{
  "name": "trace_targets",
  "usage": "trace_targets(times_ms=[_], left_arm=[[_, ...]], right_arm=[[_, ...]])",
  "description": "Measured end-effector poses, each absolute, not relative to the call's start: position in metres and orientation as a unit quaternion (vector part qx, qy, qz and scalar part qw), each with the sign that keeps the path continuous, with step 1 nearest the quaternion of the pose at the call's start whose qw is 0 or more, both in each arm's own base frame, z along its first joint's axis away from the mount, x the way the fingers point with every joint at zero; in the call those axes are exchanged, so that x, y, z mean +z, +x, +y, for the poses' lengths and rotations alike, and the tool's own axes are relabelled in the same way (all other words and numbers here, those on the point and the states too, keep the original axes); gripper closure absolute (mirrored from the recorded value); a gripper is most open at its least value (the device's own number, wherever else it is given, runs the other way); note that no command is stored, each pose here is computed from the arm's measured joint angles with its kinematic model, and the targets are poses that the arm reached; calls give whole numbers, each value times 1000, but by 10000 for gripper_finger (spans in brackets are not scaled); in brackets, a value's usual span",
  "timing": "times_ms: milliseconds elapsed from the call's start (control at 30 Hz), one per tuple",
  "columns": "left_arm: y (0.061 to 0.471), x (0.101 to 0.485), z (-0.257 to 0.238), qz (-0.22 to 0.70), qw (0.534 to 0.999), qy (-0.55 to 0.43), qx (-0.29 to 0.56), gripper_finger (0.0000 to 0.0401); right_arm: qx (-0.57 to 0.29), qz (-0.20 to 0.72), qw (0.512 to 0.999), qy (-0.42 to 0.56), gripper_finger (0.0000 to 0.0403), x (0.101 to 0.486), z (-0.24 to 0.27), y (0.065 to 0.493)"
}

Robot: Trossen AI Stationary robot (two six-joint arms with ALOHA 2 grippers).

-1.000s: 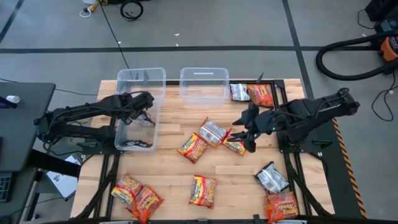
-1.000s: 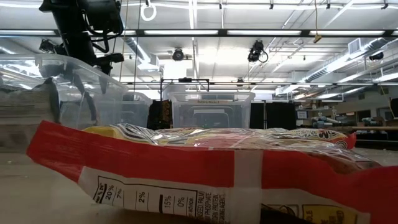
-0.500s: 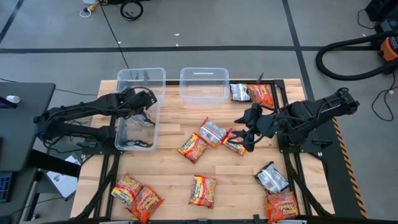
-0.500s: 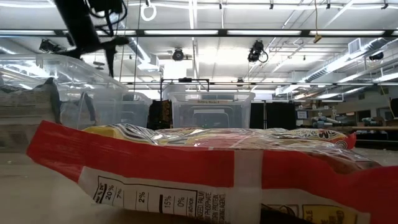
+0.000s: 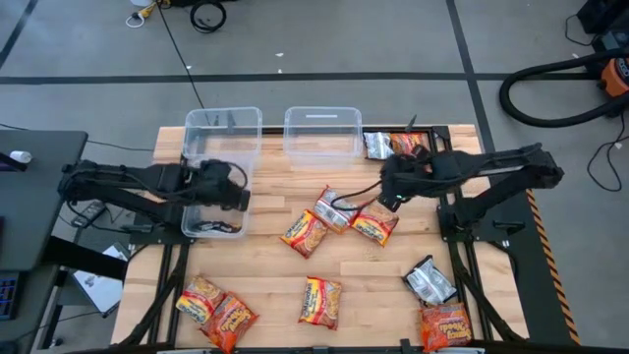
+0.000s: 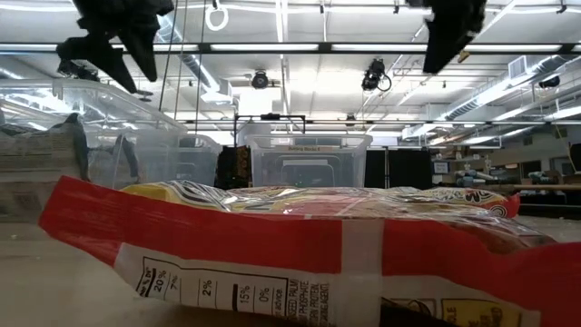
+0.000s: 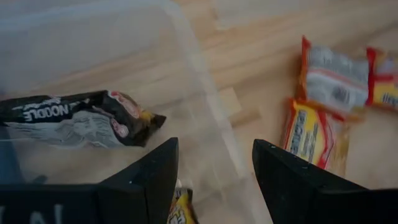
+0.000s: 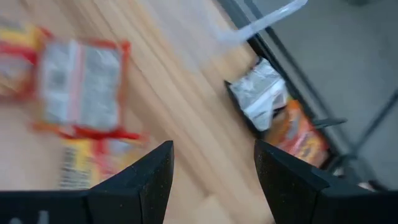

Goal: Sort Maruchan noodles
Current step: Put the top black noodle pack into the bottom transparent bin

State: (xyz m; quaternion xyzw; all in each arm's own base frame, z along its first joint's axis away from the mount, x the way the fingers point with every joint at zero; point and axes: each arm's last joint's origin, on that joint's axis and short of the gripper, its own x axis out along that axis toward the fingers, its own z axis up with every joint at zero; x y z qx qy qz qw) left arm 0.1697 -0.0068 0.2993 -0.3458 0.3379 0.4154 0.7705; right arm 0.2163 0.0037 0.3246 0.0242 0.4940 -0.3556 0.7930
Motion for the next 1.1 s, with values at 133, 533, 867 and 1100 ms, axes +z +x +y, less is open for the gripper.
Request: trace_targets(times_ms=[133,533,867,1100], left_arm=[[168,302,-23,338,800,-310,386,191],[159,337,-51,298,866,-240,322,191],[154,347,-48,249,874,-202,365,191],[153,348,-47,238,875,-197,372,191]], right_arm=[[-335,569,750,-21,178,284,-23,228],[-239,569,772,-150,178,203,-94,229],[-243,607,731,-196,183,144,-129,219],[-285,627,693,-213,245,119,-138,226]])
